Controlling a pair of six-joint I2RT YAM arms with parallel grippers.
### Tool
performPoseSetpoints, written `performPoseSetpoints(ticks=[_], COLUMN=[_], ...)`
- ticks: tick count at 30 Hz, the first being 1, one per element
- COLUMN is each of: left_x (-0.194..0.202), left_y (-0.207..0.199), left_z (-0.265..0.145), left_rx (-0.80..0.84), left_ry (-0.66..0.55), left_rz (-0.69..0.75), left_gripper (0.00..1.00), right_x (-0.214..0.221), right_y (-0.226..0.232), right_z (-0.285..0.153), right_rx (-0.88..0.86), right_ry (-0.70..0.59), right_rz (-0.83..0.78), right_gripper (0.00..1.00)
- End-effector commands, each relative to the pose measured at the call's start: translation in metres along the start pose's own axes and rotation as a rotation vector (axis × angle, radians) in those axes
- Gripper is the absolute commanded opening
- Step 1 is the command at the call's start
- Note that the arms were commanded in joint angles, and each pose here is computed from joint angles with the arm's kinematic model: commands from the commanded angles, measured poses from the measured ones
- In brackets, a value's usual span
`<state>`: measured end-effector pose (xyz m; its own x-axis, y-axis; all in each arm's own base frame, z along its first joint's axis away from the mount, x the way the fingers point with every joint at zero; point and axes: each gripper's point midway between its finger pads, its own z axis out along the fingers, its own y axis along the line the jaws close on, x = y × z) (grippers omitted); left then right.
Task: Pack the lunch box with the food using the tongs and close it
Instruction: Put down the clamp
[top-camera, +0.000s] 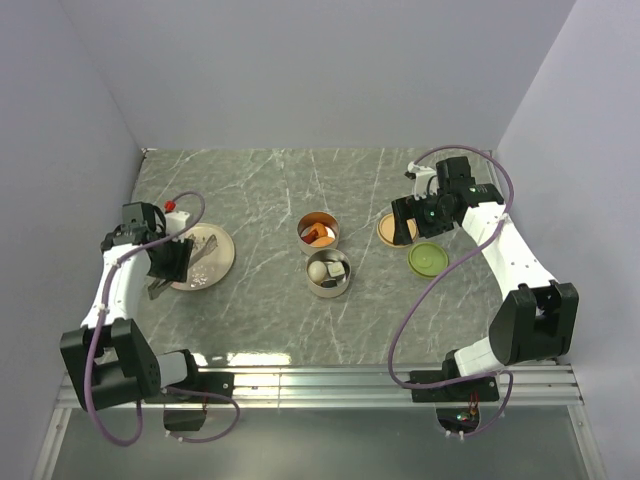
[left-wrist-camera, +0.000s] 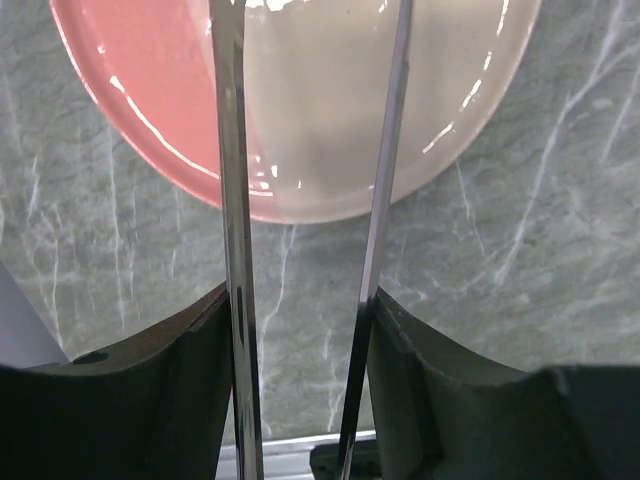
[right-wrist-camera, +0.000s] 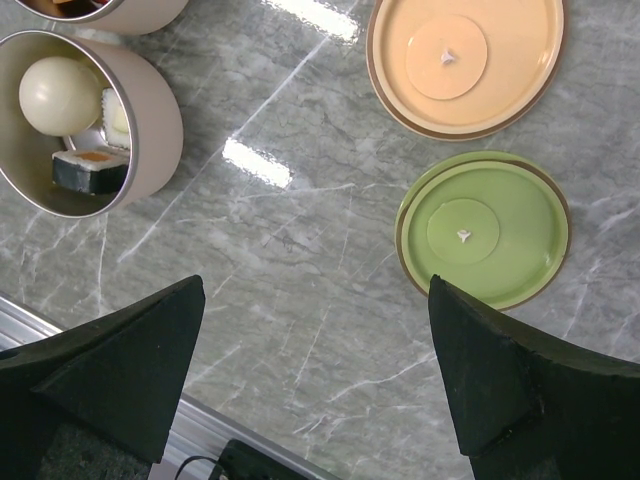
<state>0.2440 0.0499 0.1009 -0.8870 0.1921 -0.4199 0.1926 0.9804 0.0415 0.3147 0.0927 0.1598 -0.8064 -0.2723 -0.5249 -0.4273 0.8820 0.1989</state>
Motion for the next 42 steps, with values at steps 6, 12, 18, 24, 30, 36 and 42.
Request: performPoseSetpoints(ticks=[6, 12, 18, 24, 30, 36, 42], left_x=[-0.006, 0.0, 0.011, 0.012, 0.007, -0.001, -0.02], left_y=[0.01, 0.012, 0.015, 0.014, 0.01, 0.01, 0.009], left_z=[0.03, 0.046, 0.063, 0.064, 0.055, 0.043, 0.022], left_rx=[0.018, 0.033, 0.042, 0.057, 0.078, 0.078, 0.084], left_ry=[0.022, 0.076, 0.131, 0.148, 0.137, 0.125, 0.083], left_rz=[0.061, 0.08, 0.093, 0.096, 0.102, 0.111, 0.11], left_gripper=[0.58, 0.62, 0.65, 0.73, 0.87, 0.97, 0.99], right_x=[-0.011, -0.011, -0.006, -0.004, -0.004, -0.006, -0.006], right_y=[0.001, 0.002, 0.004, 0.004, 0.005, 0.003, 0.001], right_z=[-0.01, -0.01, -0.009, -0.009, -0.008, -0.007, -0.01], right_rx=[0.003, 0.0, -0.017, -0.019, -0.024, -0.025, -0.008], right_ry=[-0.047, -0.042, -0.022, -0.009, -0.007, -0.004, -0.011], right_rz=[-0.029, -0.03, -0.033, -0.043, -0.047, -0.047, -0.057], right_gripper=[1.0, 1.0, 1.0, 1.0, 1.0, 1.0, 1.0])
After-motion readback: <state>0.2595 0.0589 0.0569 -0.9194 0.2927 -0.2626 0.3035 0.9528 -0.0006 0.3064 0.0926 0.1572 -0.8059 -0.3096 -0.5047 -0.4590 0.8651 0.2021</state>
